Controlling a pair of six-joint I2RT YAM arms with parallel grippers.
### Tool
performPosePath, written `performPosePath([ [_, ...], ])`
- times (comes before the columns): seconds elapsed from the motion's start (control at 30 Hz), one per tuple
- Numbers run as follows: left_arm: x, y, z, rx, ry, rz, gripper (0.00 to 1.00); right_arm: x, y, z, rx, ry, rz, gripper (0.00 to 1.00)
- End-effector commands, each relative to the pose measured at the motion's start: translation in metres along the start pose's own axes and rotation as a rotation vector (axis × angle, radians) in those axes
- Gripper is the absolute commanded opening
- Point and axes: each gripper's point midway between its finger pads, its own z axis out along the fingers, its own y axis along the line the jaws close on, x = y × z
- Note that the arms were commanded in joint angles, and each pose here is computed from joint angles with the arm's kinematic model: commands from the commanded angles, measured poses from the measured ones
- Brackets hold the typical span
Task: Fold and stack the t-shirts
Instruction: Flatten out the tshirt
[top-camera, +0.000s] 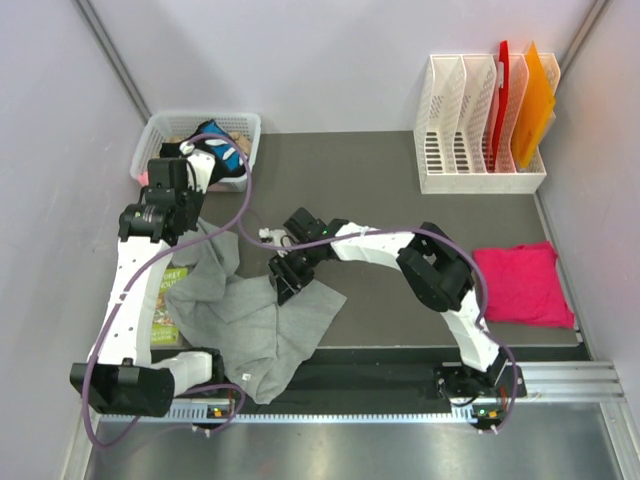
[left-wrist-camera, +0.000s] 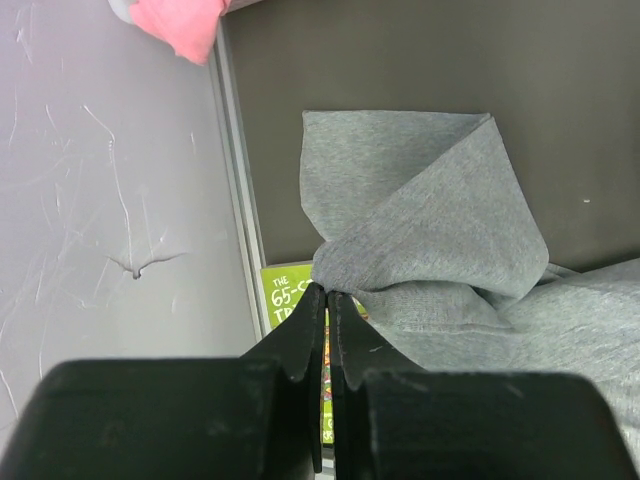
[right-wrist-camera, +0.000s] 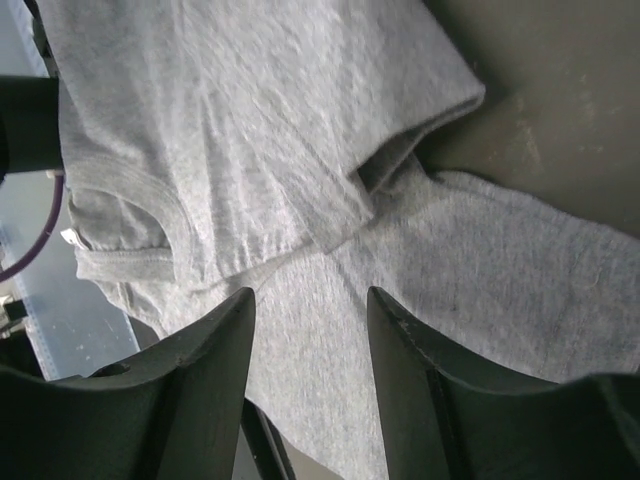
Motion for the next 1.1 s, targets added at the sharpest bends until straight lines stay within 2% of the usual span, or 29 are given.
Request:
performPosePath([
  [0.0,0.000,0.004,-0.010,-0.015,-0.021,-0.021,0.00,-0.036,0.009,-0.004,-0.039,-0.093,-0.070,0.48],
  [0.4,-0.004,0.003,-0.011,0.002,-0.031,-0.006,0.00,-0.054,0.002,0.009,-0.052,-0.116,-0.051,0.46],
  [0.63,-0.007,0.004,-0.011,0.003,-0.040,0.024,0.00,-0.057,0.000,0.017,-0.070,-0.123,-0.027,0.40],
  [0.83,-0.007,0.003,-0.009,0.009,-0.044,0.043,0.00,-0.057,-0.001,0.023,-0.081,-0.128,0.002,0.23],
  [0.93,-0.007,0.002,-0.007,0.013,-0.048,0.047,0.00,-0.057,0.000,0.023,-0.077,-0.128,0.006,0.03],
  [0.97,-0.007,0.002,-0.007,0.012,-0.050,0.048,0.00,-0.058,0.000,0.021,-0.072,-0.131,0.009,0.00],
  [1.07,-0.008,0.003,-0.005,0.009,-0.054,0.051,0.00,-0.058,0.002,0.017,-0.061,-0.133,0.009,0.00],
])
